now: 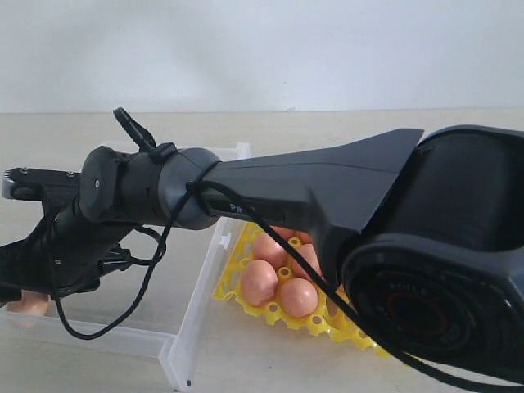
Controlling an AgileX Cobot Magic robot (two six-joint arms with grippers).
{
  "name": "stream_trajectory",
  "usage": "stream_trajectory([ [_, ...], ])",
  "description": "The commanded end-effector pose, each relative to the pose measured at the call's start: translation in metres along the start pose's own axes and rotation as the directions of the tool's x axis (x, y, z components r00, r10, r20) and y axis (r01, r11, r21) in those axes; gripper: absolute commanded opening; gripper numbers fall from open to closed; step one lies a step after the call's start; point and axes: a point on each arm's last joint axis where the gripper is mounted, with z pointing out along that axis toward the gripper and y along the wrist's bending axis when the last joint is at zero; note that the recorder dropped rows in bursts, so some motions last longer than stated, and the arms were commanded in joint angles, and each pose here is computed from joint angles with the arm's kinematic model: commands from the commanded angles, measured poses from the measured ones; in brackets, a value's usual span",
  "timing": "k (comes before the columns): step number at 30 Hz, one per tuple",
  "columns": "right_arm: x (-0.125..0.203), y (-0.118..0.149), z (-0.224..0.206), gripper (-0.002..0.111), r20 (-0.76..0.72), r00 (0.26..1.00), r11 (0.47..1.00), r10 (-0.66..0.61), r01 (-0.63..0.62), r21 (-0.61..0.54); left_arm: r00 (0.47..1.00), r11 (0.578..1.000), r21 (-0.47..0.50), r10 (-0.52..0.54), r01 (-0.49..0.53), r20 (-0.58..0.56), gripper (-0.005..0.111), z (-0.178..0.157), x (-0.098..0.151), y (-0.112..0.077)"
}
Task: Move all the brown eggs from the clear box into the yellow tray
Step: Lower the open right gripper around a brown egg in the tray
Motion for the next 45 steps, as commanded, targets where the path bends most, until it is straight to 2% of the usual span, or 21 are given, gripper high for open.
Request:
stream_trajectory([
  [1,-0.001,0.001,0.000,0.058,0.006,0.999,0.999,-0.049,0.049,0.000,1.000,1.000,0.000,-0.005,0.005,0.001,-0.004,0.000,-0.001,0.000],
  [7,-0.002,0.001,0.000,0.058,0.015,0.998,0.999,-0.054,0.054,0.000,1.000,1.000,0.000,-0.005,0.005,0.001,-0.004,0.000,-0.001,0.000],
  [12,-0.003,0.001,0.000,0.072,0.031,0.998,0.999,-0.054,0.054,0.002,1.000,1.000,0.000,-0.005,0.005,0.001,-0.004,0.000,-0.001,0.000],
  [20,-0.009,0.001,0.000,0.063,0.095,0.995,0.999,-0.043,0.043,0.006,1.000,1.000,0.000,-0.005,0.005,0.001,-0.004,0.000,-0.001,0.000],
  [29,0.005,-0.008,0.015,0.064,0.007,1.000,0.999,-0.029,0.028,0.015,1.000,1.000,0.000,-0.005,0.005,0.001,-0.004,0.000,-0.001,0.000],
  [45,0.008,-0.008,0.020,0.064,0.014,1.000,1.000,-0.020,0.020,0.011,1.000,1.000,0.000,-0.005,0.005,0.001,-0.004,0.000,-0.001,0.000],
])
